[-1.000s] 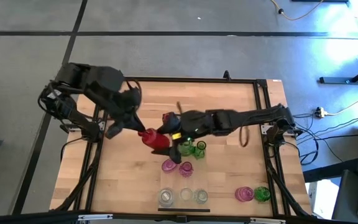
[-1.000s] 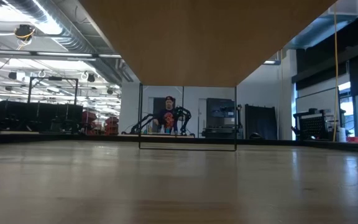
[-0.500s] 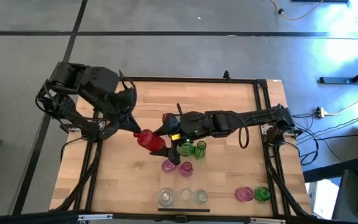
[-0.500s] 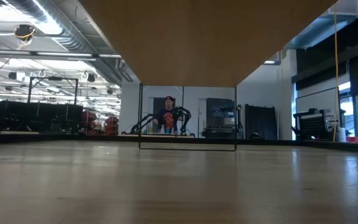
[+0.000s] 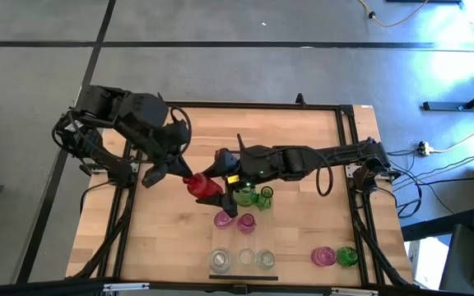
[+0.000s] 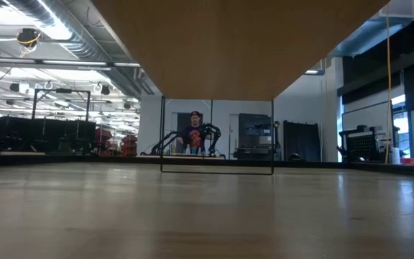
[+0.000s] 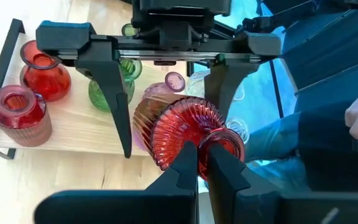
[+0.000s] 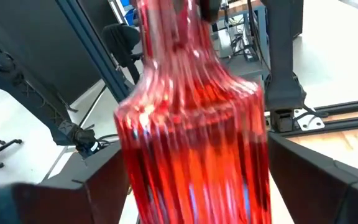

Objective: Sort vases onto shelf
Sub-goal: Put the red vase on the shelf aligned with the other red vases

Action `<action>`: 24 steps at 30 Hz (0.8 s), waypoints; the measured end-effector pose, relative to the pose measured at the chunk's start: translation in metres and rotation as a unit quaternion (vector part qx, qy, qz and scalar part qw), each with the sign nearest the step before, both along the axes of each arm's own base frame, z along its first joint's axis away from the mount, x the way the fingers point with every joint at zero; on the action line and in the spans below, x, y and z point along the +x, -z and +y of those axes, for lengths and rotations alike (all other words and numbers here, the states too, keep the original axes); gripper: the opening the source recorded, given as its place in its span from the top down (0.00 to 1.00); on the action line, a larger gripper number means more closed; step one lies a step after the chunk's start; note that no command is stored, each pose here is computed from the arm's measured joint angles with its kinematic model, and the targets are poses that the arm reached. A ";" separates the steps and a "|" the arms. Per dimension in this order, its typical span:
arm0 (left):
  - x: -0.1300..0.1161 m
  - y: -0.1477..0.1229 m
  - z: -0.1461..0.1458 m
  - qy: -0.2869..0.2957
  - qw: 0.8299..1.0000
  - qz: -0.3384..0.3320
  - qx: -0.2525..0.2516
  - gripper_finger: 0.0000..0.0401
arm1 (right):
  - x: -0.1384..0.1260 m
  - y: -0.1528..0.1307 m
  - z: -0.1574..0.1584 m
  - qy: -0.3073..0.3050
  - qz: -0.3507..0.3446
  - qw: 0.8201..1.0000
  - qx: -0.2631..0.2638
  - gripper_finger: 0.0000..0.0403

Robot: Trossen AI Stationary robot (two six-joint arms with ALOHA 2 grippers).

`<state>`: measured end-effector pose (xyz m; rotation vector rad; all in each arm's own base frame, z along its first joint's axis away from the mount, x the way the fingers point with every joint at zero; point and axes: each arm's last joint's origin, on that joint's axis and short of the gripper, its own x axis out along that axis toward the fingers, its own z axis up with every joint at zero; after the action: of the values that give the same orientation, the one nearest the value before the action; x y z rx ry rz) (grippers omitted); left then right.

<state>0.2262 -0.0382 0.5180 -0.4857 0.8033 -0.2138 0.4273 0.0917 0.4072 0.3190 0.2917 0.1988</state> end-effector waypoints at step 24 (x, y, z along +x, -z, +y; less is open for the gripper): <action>0.004 0.000 0.000 -0.007 1.000 -0.007 0.005 0.80 | -0.001 0.001 0.001 -0.012 0.012 1.000 0.017 0.41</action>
<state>0.2299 -0.0382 0.5180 -0.4792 0.7867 -0.2000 0.4261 0.0923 0.4065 0.3517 0.3174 0.2246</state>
